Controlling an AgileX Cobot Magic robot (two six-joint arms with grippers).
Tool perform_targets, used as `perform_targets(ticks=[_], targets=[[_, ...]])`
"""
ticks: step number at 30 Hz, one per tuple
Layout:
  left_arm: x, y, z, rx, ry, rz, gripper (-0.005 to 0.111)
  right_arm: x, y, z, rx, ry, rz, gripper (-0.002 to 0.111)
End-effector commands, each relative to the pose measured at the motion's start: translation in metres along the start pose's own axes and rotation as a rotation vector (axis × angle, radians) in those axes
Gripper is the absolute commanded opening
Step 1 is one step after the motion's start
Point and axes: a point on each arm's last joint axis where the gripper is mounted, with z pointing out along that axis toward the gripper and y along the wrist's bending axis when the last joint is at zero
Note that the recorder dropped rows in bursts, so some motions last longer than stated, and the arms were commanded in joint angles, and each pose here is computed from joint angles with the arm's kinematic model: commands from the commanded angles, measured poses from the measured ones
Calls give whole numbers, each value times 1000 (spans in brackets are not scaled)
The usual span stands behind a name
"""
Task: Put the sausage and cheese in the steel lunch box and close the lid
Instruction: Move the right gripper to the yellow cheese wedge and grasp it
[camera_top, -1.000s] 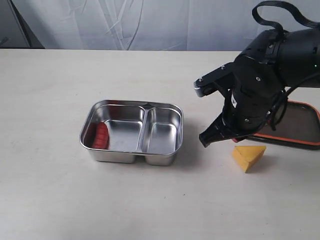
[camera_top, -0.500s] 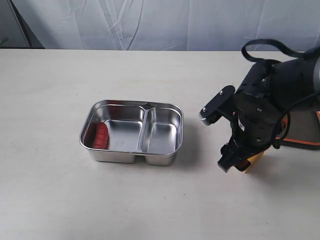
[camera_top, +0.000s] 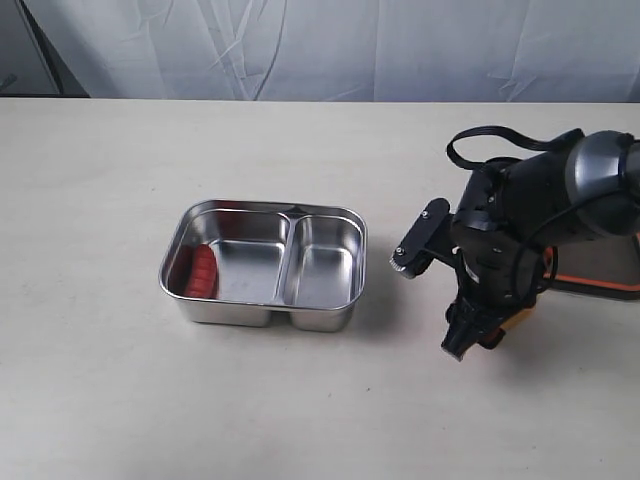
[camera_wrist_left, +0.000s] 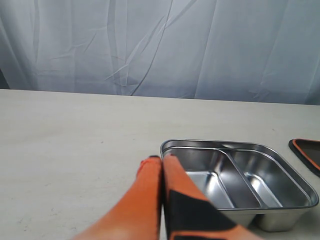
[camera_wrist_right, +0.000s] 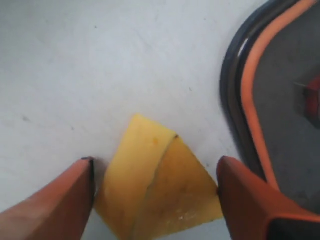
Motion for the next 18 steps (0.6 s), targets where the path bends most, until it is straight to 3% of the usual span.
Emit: perform_targets(ticks=[1, 8, 18], targets=[[1, 0, 0, 4, -4, 2, 0, 2, 4, 11, -20, 38, 54, 40], [1, 0, 0, 4, -4, 2, 0, 3, 6, 11, -37, 56, 85, -1], [1, 0, 0, 4, -4, 2, 0, 2, 5, -11, -115, 21, 258, -1]])
